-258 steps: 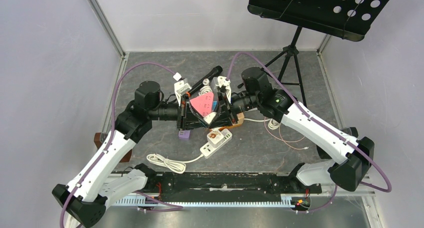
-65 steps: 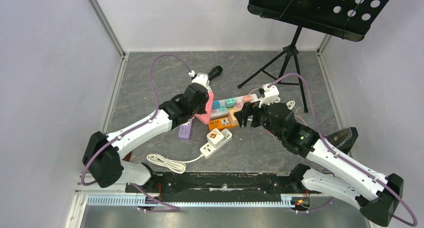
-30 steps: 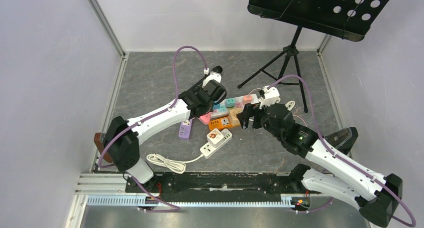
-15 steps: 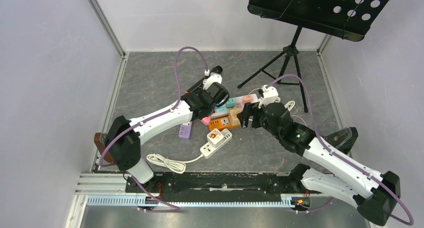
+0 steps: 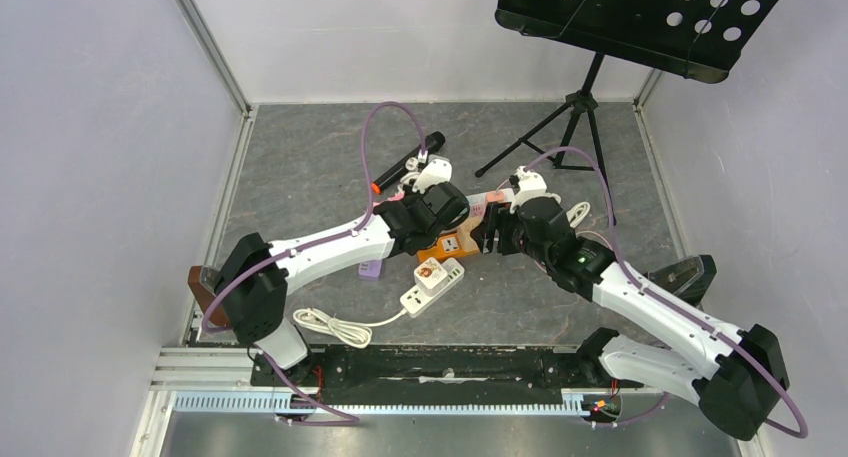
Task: Insert the plug
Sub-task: Insert the plug into the socket.
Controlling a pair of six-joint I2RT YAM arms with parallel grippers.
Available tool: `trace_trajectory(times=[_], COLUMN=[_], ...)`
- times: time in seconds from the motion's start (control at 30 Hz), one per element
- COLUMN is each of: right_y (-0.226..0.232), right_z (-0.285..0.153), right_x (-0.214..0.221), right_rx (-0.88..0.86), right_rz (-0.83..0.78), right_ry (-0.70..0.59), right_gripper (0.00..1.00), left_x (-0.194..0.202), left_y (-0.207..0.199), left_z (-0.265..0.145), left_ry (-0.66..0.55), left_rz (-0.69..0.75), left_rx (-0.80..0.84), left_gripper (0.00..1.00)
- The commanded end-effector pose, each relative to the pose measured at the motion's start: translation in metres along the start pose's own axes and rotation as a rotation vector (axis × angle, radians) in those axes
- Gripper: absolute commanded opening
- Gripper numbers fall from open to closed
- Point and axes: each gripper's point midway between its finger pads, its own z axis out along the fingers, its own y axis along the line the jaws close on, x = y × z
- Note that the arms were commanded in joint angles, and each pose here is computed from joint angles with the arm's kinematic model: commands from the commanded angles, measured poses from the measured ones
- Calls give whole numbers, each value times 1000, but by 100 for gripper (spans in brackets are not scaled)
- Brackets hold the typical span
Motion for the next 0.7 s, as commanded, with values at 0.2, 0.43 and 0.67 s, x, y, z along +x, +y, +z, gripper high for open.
trace_trajectory(times=[0.2,0.43,0.67], right_y=[13,19,29], right_z=[19,34,58], right_x=[-12,-27,-58], right_rx=[-89,-128,-168], right_rz=[55,31,19], right_ry=[-2,15,-71], right_gripper=[65,65,67], left_x=[38,31,41], left_y=[-11,-11,-15], left_z=[20,20,25], left_ry=[71,118,203], left_rz=[-4,-13,10], left_rx=[21,63,92], left_gripper=[2,2,2])
